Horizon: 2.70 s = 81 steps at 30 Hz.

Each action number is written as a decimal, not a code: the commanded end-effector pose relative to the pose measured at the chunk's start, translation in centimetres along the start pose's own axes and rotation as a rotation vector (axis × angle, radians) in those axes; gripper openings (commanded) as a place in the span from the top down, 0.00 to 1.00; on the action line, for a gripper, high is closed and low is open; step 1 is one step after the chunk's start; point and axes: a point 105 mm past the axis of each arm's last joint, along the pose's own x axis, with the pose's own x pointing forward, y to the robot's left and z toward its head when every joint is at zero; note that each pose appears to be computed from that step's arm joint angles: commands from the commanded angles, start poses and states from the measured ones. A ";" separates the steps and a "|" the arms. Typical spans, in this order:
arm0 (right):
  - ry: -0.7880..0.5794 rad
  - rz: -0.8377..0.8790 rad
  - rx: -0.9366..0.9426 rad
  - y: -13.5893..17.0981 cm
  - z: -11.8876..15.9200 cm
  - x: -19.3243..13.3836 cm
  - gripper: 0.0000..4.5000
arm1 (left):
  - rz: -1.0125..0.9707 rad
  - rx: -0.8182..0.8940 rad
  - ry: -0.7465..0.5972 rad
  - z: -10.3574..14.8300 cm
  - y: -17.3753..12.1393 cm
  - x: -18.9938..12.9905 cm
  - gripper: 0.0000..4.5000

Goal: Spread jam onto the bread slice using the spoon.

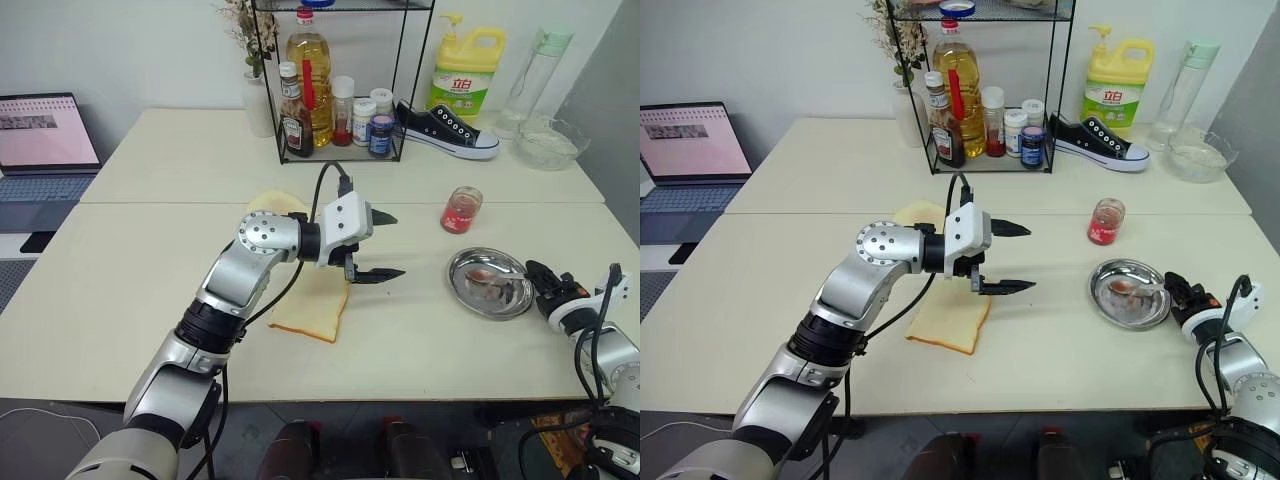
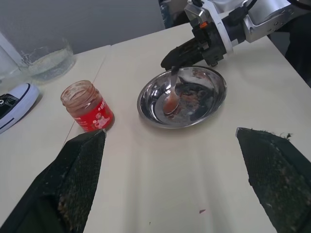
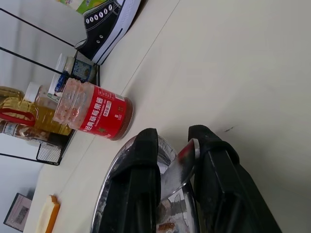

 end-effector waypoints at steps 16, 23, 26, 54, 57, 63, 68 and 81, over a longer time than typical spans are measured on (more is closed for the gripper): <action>-0.055 -0.053 -0.015 -1.1 1.5 -0.8 0.76 | 0.014 0.055 -0.038 1.3 0.2 -0.2 0.00; -0.063 -0.045 -0.020 -0.7 1.9 -0.8 0.76 | 0.020 0.054 -0.041 1.3 0.2 -0.3 0.00; -0.068 -0.036 -0.014 -0.5 2.0 -0.7 0.76 | 0.022 0.054 -0.039 1.2 0.3 -0.4 0.00; -0.032 0.059 0.006 1.9 0.9 0.0 0.99 | 0.025 0.053 -0.027 1.0 0.4 -0.7 0.00; -0.017 0.086 -0.025 2.8 0.8 0.1 0.99 | 0.029 0.053 -0.027 1.0 0.4 -0.7 0.00; 0.049 0.299 -0.282 11.2 0.5 0.5 0.99 | 0.089 0.031 -0.028 1.1 1.9 -1.8 0.00; 0.028 0.450 -0.490 17.8 2.8 -0.1 0.99 | 0.153 0.030 -0.049 1.7 3.5 -2.2 0.00; -0.120 0.414 -0.936 21.8 7.3 5.2 0.99 | 0.248 0.111 -0.080 2.3 5.7 0.0 0.00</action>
